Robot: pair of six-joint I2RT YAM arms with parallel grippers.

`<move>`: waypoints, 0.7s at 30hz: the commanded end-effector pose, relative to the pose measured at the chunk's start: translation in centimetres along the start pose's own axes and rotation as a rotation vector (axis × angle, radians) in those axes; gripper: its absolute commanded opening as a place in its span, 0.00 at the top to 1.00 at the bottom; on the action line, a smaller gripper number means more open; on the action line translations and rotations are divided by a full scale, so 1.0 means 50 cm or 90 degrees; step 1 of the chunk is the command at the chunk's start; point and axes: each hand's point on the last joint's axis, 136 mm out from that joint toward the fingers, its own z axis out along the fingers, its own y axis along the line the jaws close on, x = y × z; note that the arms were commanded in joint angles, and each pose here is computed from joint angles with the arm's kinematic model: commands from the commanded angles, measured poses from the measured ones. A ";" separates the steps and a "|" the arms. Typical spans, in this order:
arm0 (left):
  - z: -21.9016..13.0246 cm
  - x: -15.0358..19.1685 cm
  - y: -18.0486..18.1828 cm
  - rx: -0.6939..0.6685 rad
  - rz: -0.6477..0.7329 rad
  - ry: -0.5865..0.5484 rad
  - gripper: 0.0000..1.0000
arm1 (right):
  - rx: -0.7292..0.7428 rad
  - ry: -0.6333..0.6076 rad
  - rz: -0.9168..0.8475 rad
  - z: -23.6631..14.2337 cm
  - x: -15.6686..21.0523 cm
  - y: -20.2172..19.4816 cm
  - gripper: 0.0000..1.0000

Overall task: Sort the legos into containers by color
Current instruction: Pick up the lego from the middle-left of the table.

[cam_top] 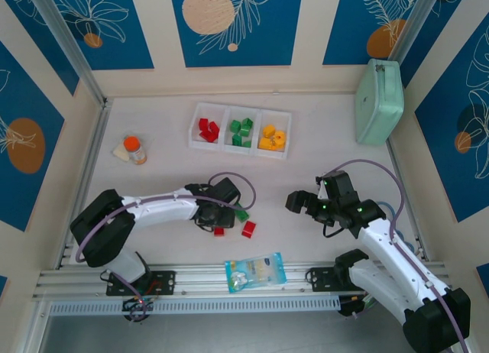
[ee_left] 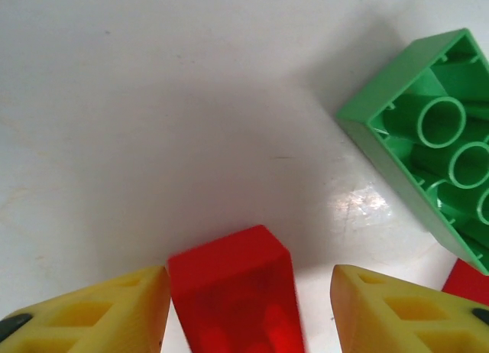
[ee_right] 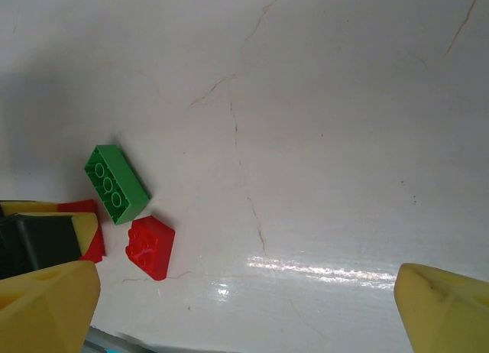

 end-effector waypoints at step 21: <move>0.016 0.006 0.007 -0.016 0.028 0.020 0.65 | -0.008 0.019 -0.002 0.007 0.018 -0.007 0.01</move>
